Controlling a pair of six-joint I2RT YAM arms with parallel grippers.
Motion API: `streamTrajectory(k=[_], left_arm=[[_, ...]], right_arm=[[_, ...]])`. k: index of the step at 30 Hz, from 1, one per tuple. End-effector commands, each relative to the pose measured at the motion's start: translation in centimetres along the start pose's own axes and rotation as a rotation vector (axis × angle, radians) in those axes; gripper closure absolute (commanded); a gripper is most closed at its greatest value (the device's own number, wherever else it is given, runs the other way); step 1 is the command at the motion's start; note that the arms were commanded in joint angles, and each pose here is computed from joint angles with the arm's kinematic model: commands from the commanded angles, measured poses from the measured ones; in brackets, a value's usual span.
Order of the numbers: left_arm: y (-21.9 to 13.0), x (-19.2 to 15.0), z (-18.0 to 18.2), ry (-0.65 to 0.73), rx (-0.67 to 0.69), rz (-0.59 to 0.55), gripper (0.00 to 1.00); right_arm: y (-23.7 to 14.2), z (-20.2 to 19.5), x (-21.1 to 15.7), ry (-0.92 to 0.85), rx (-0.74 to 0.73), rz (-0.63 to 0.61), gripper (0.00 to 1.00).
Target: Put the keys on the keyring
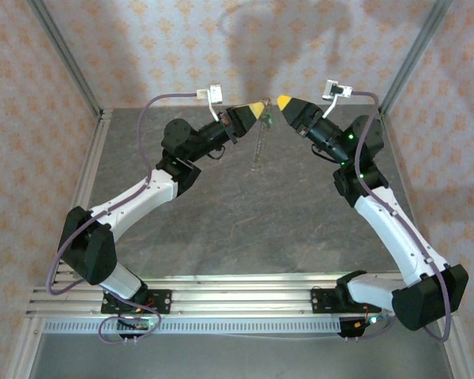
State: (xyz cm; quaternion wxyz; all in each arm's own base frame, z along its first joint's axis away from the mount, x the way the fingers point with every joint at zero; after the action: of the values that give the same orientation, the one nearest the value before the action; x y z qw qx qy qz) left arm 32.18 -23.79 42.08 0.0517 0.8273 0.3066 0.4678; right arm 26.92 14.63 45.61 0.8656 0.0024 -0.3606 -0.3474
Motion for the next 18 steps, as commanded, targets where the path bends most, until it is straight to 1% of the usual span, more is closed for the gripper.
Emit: streamTrajectory(k=[1, 11, 18], left_arm=[[0.2, 1.1, -1.8, 0.035, -0.072, -0.064, 1.0], [0.3, 1.3, -2.5, 0.049, -0.087, -0.056, 1.0], [0.4, 1.2, -2.6, 0.056, -0.086, -0.045, 1.0]], right_arm=[[0.7, 1.7, 0.4, -0.03, 0.085, -0.006, 0.71], [1.4, 0.5, -0.8, -0.011, 0.059, 0.034, 0.71], [1.8, 0.3, -1.2, -0.005, 0.061, 0.06, 0.74]])
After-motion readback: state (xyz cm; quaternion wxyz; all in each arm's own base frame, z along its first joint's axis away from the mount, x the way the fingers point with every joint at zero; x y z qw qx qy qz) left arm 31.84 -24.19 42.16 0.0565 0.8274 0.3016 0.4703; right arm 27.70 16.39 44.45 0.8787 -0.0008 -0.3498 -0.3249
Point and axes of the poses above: each hand's point on the last joint's axis, 136 mm out from that joint toward the fingers, its own y axis out along the fingers, its own z axis along the line the jaws close on, x = y × z, the point moved 9 cm from there along -y, back along the fingers, and after that the axes turned 5 degrees about y, right-handed, at the moved point
